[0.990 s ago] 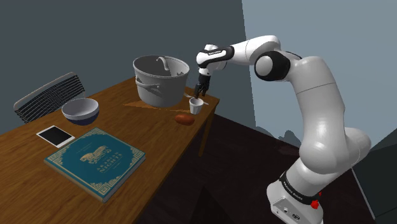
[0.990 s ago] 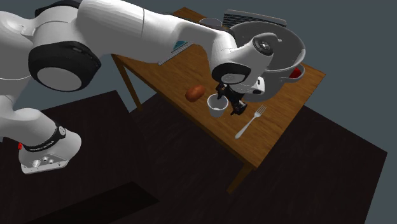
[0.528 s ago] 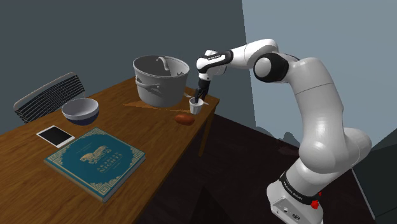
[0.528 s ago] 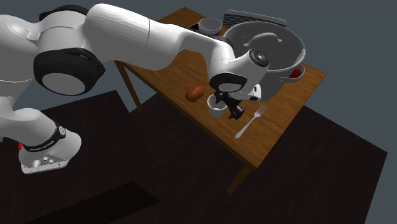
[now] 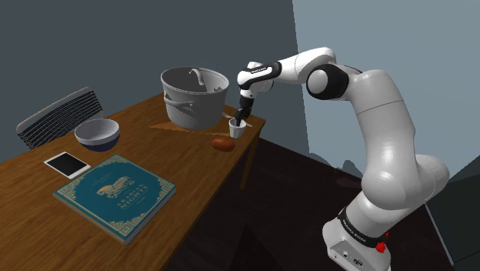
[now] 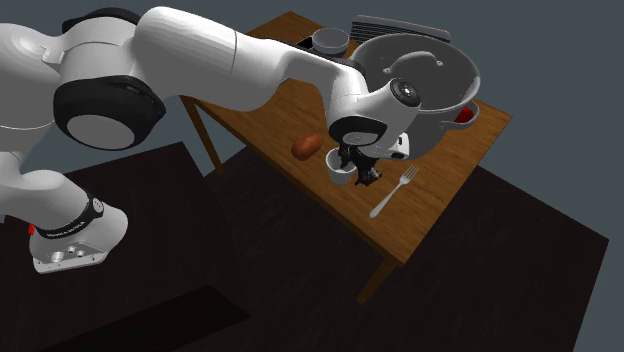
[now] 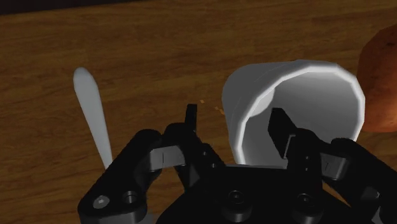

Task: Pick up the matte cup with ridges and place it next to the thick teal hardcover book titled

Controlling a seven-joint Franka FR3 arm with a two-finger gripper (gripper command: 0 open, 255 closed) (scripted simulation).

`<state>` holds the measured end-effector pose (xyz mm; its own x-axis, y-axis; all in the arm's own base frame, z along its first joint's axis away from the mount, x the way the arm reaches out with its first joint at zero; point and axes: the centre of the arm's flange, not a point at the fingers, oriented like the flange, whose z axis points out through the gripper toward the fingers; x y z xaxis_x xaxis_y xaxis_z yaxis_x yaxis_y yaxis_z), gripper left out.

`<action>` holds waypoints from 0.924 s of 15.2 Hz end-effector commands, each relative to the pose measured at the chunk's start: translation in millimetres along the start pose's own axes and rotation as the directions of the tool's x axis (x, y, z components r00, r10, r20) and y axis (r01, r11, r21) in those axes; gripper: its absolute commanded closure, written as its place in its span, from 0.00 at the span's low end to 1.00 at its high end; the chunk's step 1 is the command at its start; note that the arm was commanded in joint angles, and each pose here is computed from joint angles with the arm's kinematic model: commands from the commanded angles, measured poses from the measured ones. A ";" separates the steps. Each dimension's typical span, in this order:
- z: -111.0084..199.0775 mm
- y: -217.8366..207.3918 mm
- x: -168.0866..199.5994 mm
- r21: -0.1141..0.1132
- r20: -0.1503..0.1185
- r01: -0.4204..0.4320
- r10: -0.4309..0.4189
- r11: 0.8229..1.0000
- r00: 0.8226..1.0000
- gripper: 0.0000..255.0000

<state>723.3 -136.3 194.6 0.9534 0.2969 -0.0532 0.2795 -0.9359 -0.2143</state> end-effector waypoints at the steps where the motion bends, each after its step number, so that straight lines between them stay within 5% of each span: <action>1: 0.0 0.0 0.0 0.000 0.000 0.000 0.000 1.000 1.000 1.00; 9: 0.1 0.0 0.0 0.000 0.000 0.000 0.000 1.000 1.000 1.00; 14: -25.7 -5.7 -1.5 0.000 0.000 0.000 0.000 1.000 1.000 1.00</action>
<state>723.0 -136.0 216.4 0.9534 0.2969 -0.0531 0.2795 -0.9360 -0.2141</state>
